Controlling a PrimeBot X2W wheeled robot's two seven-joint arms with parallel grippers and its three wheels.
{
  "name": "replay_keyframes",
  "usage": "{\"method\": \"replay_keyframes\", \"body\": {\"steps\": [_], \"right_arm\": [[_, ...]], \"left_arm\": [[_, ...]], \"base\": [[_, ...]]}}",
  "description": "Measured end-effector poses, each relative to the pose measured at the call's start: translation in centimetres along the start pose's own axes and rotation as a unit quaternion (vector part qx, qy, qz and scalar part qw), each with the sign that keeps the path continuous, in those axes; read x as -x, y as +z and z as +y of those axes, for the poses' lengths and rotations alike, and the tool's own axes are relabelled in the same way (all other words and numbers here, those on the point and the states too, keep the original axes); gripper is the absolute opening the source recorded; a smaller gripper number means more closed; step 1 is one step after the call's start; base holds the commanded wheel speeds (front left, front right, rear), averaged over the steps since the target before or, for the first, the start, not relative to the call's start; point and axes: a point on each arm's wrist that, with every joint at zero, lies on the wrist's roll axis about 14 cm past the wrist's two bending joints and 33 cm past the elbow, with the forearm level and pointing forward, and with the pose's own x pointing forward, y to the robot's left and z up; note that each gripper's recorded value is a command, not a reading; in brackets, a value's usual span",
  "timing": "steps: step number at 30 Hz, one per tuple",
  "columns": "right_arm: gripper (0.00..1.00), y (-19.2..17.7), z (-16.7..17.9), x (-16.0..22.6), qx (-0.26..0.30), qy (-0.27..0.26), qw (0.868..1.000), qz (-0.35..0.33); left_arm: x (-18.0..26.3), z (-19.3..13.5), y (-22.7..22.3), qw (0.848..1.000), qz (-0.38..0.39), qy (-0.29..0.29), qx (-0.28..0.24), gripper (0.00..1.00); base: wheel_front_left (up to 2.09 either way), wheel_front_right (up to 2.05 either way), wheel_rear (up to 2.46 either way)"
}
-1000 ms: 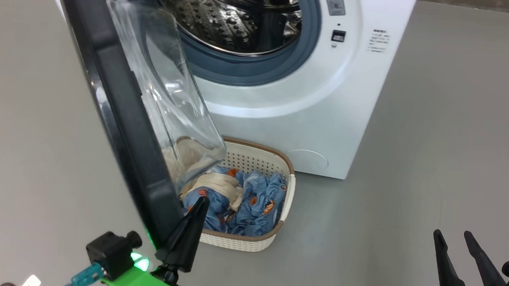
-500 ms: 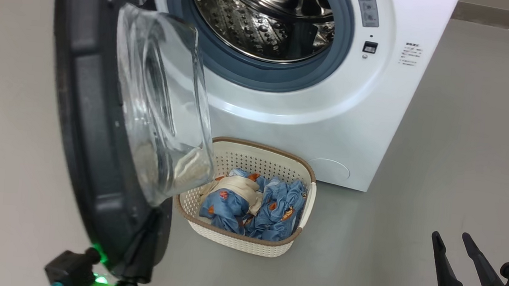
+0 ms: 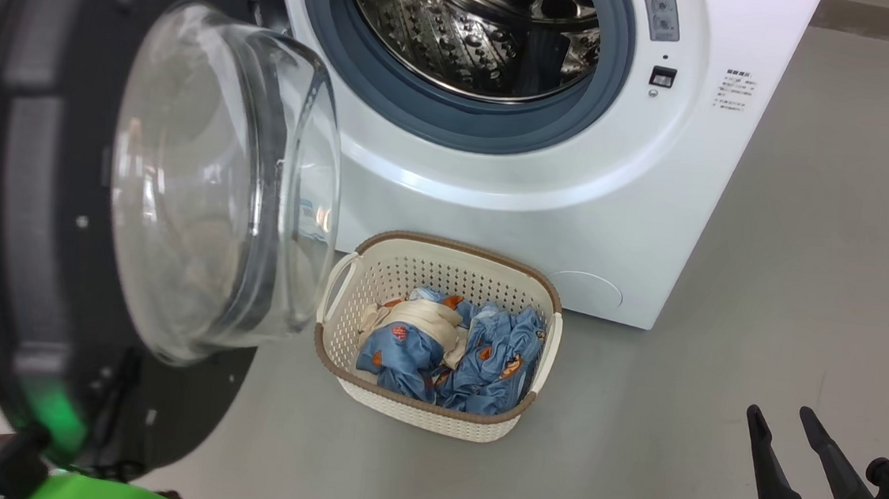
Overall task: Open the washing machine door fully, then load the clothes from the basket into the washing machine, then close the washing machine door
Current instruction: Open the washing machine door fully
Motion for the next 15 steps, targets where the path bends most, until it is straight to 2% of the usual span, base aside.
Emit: {"method": "replay_keyframes", "body": {"steps": [7, 15], "right_arm": [[1.00, -0.4, -0.4, -0.1, -0.001, -0.005, 1.000, 0.005], [1.00, -0.9, -0.7, -0.3, -0.002, -0.006, 1.000, 0.012]], "left_arm": [[-0.7, 4.0, 1.2, 0.998, -0.014, 0.064, -0.018, 0.00], [-2.0, 6.4, 2.4, 0.994, -0.028, 0.098, -0.041, 0.00]], "base": [[0.00, 0.00, 0.00], [0.00, 0.00, 0.00]]}}
